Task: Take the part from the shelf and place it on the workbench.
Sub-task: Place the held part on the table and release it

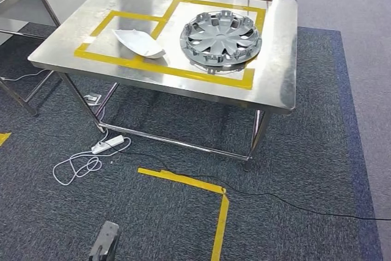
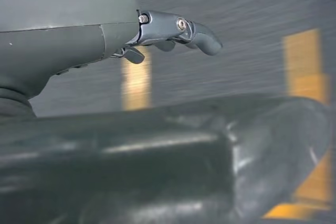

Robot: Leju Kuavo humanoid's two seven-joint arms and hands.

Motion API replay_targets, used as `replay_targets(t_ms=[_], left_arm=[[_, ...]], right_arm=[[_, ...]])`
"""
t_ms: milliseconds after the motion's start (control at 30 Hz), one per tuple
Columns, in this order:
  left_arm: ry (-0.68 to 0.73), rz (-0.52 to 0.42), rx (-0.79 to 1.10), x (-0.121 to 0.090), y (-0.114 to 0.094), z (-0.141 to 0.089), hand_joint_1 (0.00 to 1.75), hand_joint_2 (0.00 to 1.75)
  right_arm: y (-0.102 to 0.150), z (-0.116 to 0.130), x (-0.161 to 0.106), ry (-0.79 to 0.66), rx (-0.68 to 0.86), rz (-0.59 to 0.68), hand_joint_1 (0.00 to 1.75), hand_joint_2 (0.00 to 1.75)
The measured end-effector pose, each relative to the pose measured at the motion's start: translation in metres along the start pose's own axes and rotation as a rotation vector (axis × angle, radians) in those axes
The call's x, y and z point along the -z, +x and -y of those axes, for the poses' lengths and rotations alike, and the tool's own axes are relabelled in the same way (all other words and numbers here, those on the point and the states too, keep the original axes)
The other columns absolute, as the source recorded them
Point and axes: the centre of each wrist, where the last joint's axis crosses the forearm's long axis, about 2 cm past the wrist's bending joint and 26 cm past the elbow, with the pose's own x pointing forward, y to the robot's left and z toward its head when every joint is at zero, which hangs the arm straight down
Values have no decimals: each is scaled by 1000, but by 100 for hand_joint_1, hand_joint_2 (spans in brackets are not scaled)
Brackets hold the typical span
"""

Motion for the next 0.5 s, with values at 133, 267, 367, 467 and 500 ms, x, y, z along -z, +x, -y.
replay_targets(t_ms=[133, 267, 367, 467, 500], left_arm=[[-26, -264, 48, -12, -24, 9, 0, 0], [-77, -650, 147, -27, -42, 21, 0, 0], [-107, -760, 162, -34, -48, 30, 0, 0], [-118, -801, 140, -39, -51, 37, 0, 0], [-118, -809, 134, -41, -52, 39, 0, 0]], right_arm=[[1, 1, 1, 0, 56, 38, 0, 0], [2, 2, 2, 4, 134, 130, 0, 0], [2, 3, 2, -6, 178, 202, 0, 0], [1, 2, 2, -7, 215, 267, 0, 0], [1, 3, 2, -9, 229, 286, 0, 0]])
